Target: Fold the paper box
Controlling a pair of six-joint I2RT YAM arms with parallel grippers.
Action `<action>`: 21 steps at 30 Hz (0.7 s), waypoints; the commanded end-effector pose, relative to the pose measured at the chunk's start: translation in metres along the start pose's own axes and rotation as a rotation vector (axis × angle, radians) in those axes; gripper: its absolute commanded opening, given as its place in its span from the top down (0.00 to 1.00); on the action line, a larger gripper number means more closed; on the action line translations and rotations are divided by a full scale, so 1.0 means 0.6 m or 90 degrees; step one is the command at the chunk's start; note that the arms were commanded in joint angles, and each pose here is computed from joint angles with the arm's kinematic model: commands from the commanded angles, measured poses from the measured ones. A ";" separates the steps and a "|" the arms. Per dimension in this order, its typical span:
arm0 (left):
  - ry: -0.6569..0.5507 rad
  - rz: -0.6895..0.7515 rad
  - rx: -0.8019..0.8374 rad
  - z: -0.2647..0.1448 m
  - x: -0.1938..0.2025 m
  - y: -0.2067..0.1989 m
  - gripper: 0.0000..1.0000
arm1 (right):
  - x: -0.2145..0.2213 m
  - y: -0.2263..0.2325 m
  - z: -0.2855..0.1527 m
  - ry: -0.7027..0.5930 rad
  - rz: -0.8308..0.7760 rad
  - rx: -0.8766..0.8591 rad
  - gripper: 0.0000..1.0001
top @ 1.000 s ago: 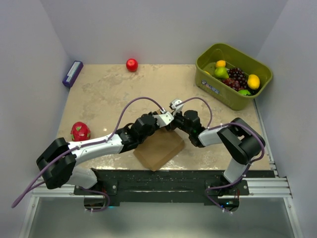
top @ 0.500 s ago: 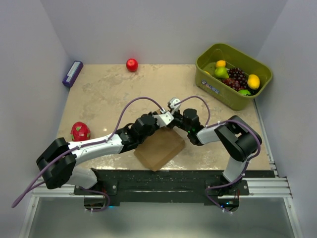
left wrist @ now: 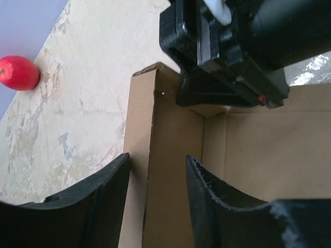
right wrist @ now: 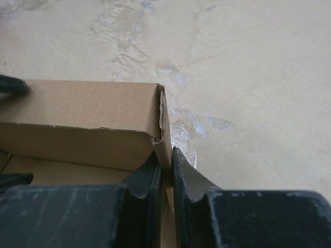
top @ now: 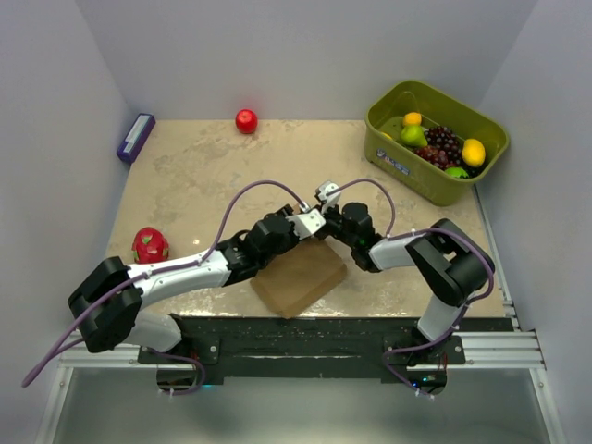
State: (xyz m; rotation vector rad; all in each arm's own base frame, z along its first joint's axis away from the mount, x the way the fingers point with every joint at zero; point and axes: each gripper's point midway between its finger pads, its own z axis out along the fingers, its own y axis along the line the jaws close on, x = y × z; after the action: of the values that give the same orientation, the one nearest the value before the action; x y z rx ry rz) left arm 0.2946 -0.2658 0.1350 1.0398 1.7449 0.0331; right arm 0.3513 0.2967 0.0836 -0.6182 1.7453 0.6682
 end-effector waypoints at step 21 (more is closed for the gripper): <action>0.014 0.017 0.042 -0.028 0.007 -0.009 0.30 | 0.012 -0.008 -0.127 0.240 0.130 0.120 1.00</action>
State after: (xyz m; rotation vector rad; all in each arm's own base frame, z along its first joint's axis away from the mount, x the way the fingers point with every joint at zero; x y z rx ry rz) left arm 0.2775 -0.2493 0.1296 1.0966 1.7907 0.0338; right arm 0.3057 0.2480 0.0812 -0.4939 2.1638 0.5685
